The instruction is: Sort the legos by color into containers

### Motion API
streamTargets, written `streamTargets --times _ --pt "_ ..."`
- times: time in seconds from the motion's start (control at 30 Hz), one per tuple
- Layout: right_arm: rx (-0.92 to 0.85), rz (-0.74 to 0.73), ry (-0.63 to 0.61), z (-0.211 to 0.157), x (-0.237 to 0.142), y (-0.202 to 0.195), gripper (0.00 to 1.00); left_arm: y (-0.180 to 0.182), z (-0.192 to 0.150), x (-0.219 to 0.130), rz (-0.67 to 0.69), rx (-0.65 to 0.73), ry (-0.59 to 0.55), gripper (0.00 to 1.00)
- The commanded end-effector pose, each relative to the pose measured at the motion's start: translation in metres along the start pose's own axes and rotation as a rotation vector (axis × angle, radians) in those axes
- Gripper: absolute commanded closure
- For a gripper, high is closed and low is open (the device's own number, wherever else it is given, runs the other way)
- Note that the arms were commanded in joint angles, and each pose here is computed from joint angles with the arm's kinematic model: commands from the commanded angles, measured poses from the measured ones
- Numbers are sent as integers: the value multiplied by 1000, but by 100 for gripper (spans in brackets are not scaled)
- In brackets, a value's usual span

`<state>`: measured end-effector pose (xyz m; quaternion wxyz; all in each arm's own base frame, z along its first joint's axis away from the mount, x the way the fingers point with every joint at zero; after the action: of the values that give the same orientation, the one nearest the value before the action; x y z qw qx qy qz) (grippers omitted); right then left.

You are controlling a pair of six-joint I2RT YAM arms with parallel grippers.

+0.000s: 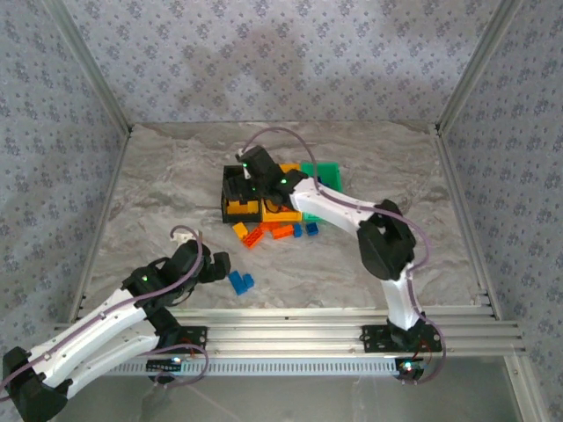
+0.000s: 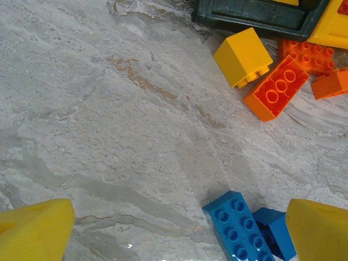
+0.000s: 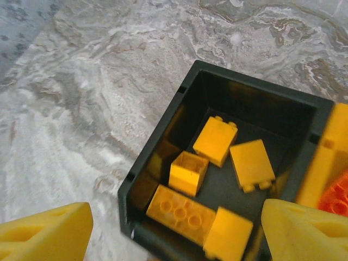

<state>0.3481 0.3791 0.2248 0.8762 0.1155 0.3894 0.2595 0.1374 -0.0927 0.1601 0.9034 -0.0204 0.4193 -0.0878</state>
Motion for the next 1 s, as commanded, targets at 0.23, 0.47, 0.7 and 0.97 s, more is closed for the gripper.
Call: streamTargets --times 0.23,0.47,0.7,0.97 --pt "-45 91 231 -92 -71 -4 16 6 25 -23 33 -42 -132 0" --pt "-252 93 518 -182 -60 13 16 8 22 -21 45 -49 -121 0" --pt "-333 98 626 -222 -45 21 17 10 17 -18 57 -59 -104 0" --pt "-325 48 636 -232 -31 12 28 9 14 -15 44 -72 -93 0"
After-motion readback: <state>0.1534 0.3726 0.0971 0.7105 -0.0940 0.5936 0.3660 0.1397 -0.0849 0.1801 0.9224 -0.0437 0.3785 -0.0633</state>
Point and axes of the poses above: each hand's point on the last joint's axis, 136 mm out from that joint toward the fingers, its own x axis out along the fingers, its own y axis along the line the jaws close on, z = x × y, the point moved 7 cm from there along -x, back along the fingers, and after that the axes turned 13 degrees about x, right-handed, at the moved point
